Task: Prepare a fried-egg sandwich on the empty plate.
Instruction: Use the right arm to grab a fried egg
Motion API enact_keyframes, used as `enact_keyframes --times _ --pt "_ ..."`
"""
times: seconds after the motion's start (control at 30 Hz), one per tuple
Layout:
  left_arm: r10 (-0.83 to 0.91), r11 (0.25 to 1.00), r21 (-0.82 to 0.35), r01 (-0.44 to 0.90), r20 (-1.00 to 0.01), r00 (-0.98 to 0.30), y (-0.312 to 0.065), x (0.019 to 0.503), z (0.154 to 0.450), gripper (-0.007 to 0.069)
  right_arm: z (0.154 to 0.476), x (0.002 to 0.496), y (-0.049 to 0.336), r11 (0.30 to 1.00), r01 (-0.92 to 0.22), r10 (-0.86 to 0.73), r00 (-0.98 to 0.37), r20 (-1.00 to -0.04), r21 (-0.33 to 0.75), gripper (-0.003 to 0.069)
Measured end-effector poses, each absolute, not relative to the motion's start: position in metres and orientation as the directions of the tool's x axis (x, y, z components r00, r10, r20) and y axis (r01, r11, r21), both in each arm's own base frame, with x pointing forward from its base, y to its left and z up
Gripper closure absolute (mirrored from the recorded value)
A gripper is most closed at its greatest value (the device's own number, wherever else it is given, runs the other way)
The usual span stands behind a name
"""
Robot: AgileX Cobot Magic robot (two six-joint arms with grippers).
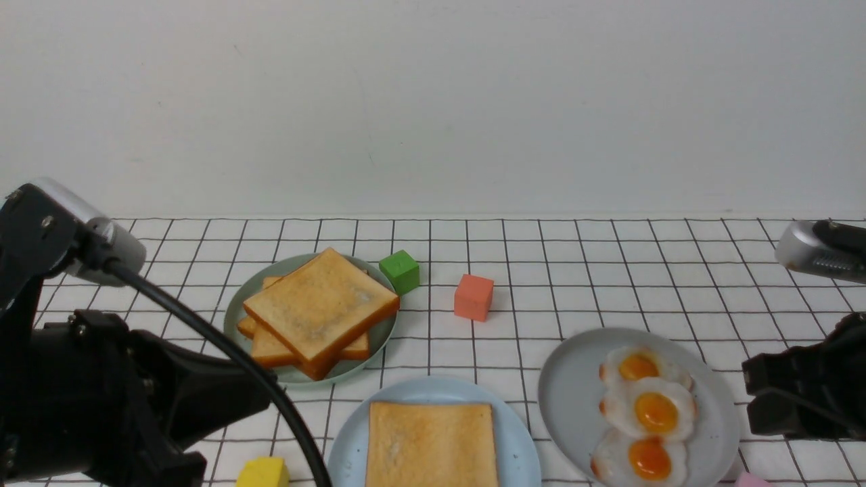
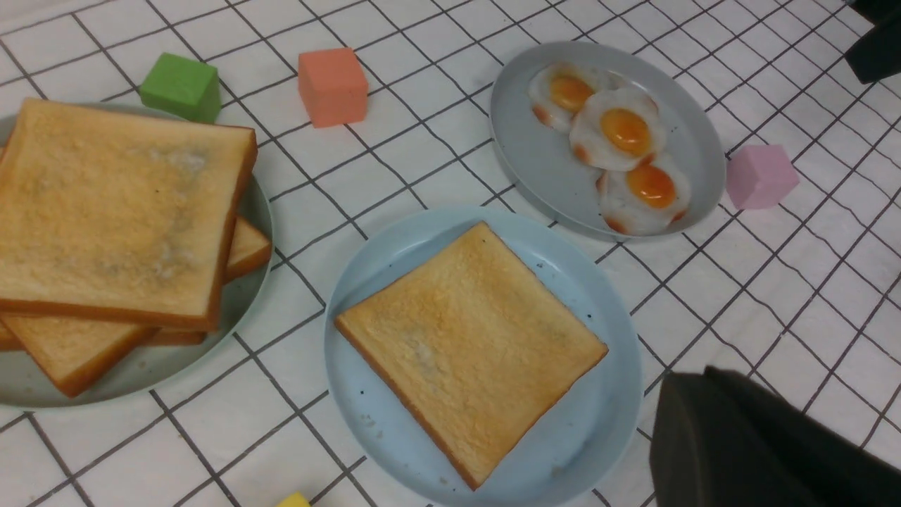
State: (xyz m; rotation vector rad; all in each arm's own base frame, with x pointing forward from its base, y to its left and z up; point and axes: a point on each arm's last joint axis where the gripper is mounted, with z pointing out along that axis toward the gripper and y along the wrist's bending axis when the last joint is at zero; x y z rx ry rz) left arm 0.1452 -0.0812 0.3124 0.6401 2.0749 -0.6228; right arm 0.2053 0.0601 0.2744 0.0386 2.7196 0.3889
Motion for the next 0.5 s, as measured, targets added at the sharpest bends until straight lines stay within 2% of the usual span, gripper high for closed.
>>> enact_keyframes --times 0.5 --pt "0.203 0.739 -0.208 0.640 -0.838 -0.507 -0.0820 0.1448 0.3129 0.0638 0.2748 0.2123 0.0607 0.957 -0.003 0.123 -0.902 -0.414 0.292 0.0416"
